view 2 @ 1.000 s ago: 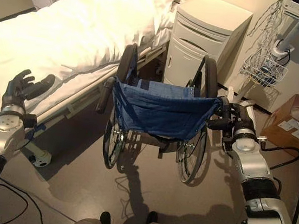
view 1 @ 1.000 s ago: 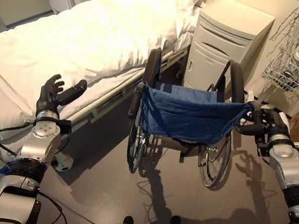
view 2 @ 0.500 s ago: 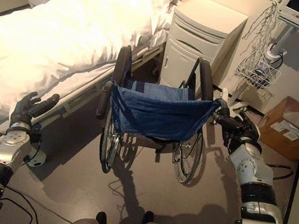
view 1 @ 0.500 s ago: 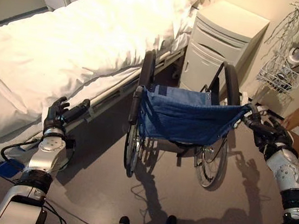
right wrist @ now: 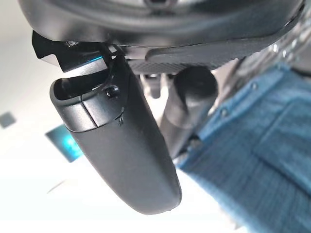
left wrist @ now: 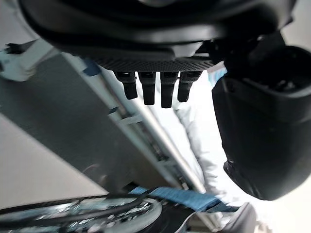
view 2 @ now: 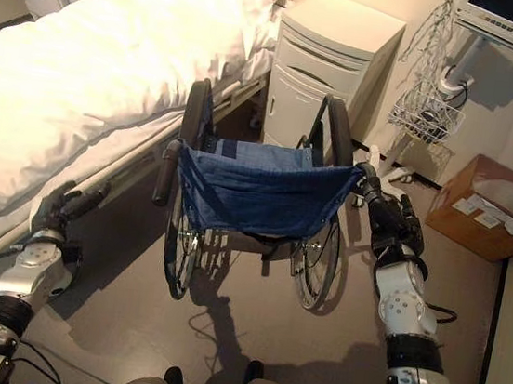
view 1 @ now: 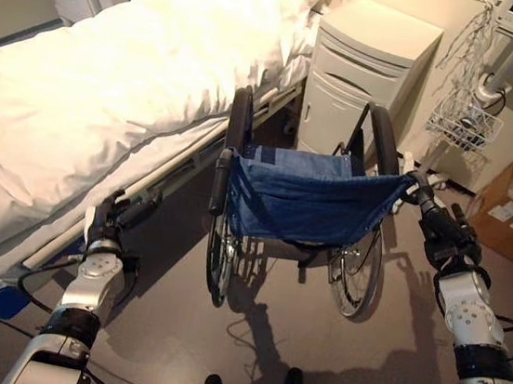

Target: Push the wheelchair next to the bed

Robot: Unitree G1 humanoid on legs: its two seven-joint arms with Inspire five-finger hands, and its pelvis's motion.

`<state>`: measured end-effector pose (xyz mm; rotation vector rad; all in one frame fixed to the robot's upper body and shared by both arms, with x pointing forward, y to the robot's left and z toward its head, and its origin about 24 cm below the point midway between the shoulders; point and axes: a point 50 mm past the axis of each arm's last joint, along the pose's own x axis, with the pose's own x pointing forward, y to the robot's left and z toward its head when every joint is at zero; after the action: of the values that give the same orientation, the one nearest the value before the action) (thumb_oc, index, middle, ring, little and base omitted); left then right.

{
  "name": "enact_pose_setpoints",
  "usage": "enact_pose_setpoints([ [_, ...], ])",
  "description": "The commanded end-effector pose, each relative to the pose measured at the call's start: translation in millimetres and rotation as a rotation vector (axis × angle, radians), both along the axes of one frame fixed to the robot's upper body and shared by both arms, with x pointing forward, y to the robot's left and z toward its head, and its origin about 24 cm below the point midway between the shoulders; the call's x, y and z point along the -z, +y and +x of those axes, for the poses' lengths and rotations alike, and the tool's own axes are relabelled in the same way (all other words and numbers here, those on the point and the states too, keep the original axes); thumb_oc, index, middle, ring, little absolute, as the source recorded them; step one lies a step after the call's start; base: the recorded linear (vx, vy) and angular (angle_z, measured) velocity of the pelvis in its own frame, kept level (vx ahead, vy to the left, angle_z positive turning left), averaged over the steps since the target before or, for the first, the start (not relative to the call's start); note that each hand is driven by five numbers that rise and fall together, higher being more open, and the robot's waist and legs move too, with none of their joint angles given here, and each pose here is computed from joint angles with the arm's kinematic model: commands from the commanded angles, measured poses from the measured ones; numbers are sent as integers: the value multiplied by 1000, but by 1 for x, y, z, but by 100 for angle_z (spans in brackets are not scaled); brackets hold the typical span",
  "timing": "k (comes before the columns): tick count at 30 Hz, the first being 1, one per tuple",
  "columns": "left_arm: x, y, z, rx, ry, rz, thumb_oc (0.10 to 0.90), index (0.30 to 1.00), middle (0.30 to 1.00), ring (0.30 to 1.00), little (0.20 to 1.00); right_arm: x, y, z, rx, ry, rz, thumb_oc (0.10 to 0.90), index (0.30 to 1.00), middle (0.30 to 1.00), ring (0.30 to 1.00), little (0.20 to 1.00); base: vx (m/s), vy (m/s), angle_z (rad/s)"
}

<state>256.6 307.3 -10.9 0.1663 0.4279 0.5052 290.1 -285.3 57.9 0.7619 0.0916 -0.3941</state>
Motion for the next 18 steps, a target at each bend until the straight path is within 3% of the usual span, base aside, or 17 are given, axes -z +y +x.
enact_pose_setpoints([
  [1,-28,23,8,-8,-136,109,800,900,900,900,900,-102,11,13,-109,-652,95,800,900,900,900,900,1,-5,-3],
  [9,23,21,-29,-53,20,11,800,900,900,900,900,-153,11,-5,-59,-1018,201,800,900,900,900,900,4,-4,-1],
  [13,42,20,-46,-81,87,-31,800,900,900,900,900,-160,-3,-13,41,-1051,134,800,900,900,900,900,0,0,0],
  [18,63,11,-66,-86,134,-124,800,900,900,900,900,-145,-45,-28,288,-991,93,800,900,900,900,900,0,0,0],
])
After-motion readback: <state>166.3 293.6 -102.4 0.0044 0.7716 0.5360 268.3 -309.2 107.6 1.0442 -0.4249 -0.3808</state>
